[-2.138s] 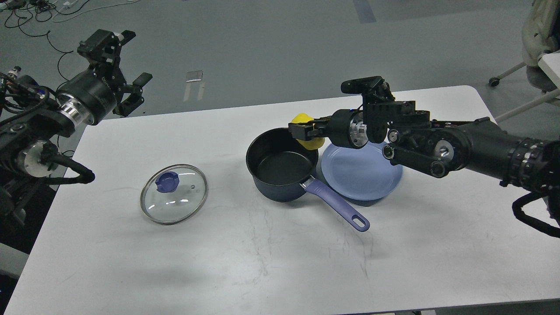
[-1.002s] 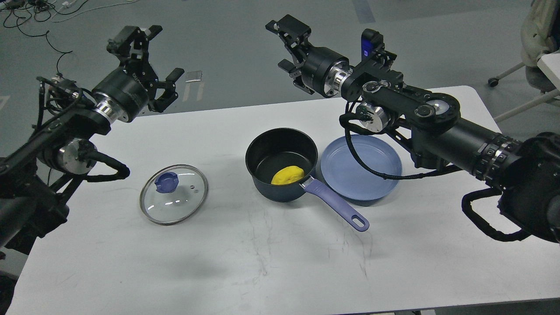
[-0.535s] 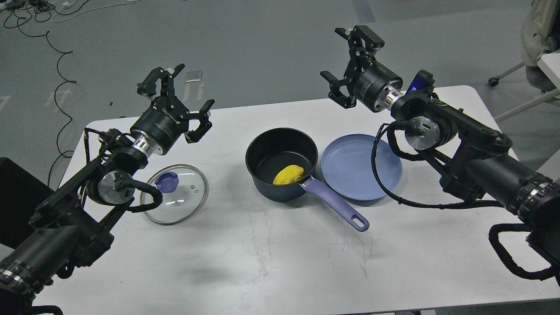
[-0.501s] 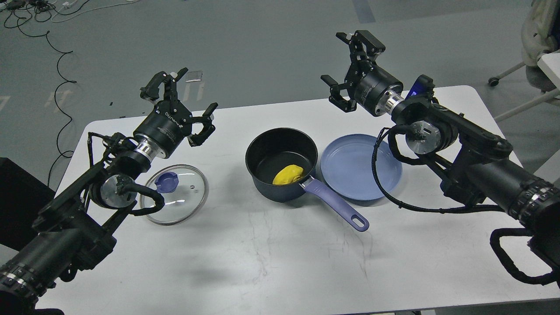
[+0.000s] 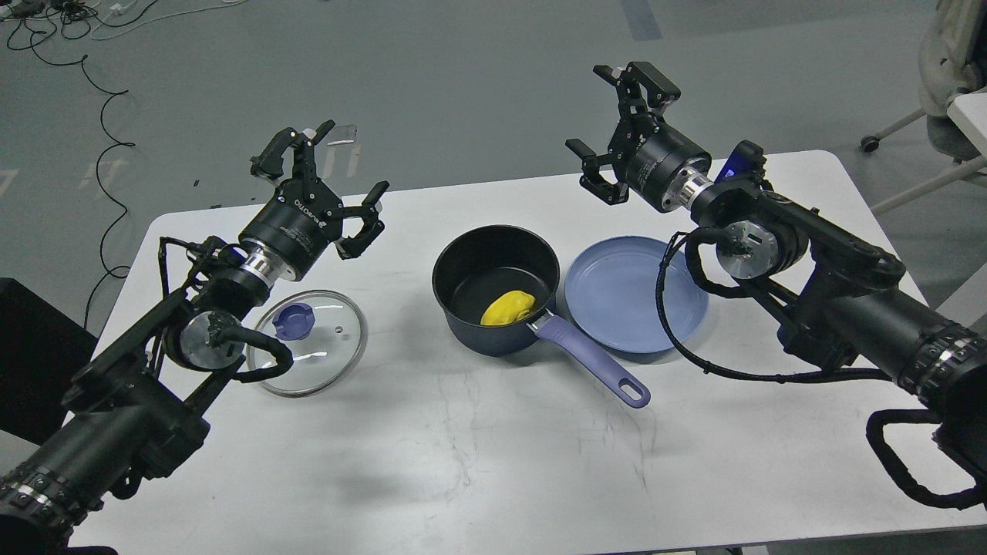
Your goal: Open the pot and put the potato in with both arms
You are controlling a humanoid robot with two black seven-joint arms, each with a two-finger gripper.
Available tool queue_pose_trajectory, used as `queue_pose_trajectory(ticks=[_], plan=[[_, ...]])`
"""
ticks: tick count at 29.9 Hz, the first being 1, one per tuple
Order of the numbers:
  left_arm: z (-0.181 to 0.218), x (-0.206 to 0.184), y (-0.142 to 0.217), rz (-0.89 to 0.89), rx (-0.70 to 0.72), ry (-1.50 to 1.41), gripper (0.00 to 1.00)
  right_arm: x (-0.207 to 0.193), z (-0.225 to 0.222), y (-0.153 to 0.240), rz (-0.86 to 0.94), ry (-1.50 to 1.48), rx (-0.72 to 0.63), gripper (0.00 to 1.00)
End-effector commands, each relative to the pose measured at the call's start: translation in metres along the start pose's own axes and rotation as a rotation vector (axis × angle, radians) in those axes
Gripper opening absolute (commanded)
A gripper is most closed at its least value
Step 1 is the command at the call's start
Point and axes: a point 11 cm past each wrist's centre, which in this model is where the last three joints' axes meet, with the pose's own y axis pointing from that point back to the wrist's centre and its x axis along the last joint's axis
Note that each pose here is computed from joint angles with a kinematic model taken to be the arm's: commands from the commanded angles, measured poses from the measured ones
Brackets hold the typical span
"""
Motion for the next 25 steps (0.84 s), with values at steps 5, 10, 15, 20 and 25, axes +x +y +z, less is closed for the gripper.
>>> queue_pose_trajectory(ticks=[5, 10, 15, 20, 25], plan=[[0.0020, 0.0020, 0.0007, 0.007, -0.009, -0.003, 0.98, -0.0001, 0.0011, -0.0007, 0.004, 0.009, -0.006, 1.00], [0.0018, 0.0027, 0.0007, 0.009, -0.011, -0.001, 0.98, 0.0017, 0.0015, -0.0004, 0.011, 0.012, -0.007, 1.00], [0.0003, 0.0038, 0.0006, 0.013, -0.008, -0.001, 0.98, 0.0012, 0.0012, -0.0007, 0.009, 0.013, -0.008, 1.00], [-0.0001, 0.0034, 0.0004, 0.013, -0.008, 0.001, 0.98, 0.0019, 0.0009, -0.0005, 0.011, 0.014, -0.007, 1.00], [-0.0014, 0.0030, 0.0002, 0.012, -0.009, 0.004, 0.98, 0.0017, 0.0014, -0.0002, 0.010, 0.012, -0.008, 1.00]])
